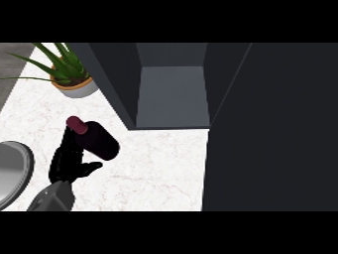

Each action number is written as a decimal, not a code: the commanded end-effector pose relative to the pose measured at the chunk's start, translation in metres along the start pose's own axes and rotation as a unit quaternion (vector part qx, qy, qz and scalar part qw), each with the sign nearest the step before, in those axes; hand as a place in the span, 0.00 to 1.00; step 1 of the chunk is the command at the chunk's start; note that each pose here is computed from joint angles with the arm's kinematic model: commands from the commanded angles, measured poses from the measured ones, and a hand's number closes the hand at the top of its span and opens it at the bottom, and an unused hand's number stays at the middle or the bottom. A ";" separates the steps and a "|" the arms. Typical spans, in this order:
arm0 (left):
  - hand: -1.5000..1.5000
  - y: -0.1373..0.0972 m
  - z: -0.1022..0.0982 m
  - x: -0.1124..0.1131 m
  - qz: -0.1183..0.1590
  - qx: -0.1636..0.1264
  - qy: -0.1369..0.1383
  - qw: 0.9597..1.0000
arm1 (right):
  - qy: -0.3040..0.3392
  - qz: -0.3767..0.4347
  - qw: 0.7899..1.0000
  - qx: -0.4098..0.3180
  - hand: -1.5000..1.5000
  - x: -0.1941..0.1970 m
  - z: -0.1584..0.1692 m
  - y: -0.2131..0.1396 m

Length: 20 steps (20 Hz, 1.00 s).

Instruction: Pick up the wine, place it into the cabinet and close the cabinet

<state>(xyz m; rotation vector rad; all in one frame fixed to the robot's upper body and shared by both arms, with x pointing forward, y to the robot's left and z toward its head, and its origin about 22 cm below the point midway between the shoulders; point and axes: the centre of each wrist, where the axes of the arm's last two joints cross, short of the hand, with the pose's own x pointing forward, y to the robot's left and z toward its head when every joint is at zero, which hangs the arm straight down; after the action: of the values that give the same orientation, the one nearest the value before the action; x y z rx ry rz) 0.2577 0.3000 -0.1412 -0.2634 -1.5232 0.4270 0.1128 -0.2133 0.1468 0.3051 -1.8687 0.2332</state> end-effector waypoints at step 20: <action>1.00 -0.035 -0.019 -0.017 -0.015 -0.082 -0.045 0.996 | -0.010 -0.021 1.000 0.004 0.00 0.022 0.011 0.002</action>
<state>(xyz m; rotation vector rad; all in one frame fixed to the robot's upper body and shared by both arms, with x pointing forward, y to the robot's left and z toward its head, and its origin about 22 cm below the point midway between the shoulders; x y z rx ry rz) 0.2750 0.2687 -0.1478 -0.3904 -1.5146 0.3773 0.1125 -0.2094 0.1460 0.3250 -1.8483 0.2317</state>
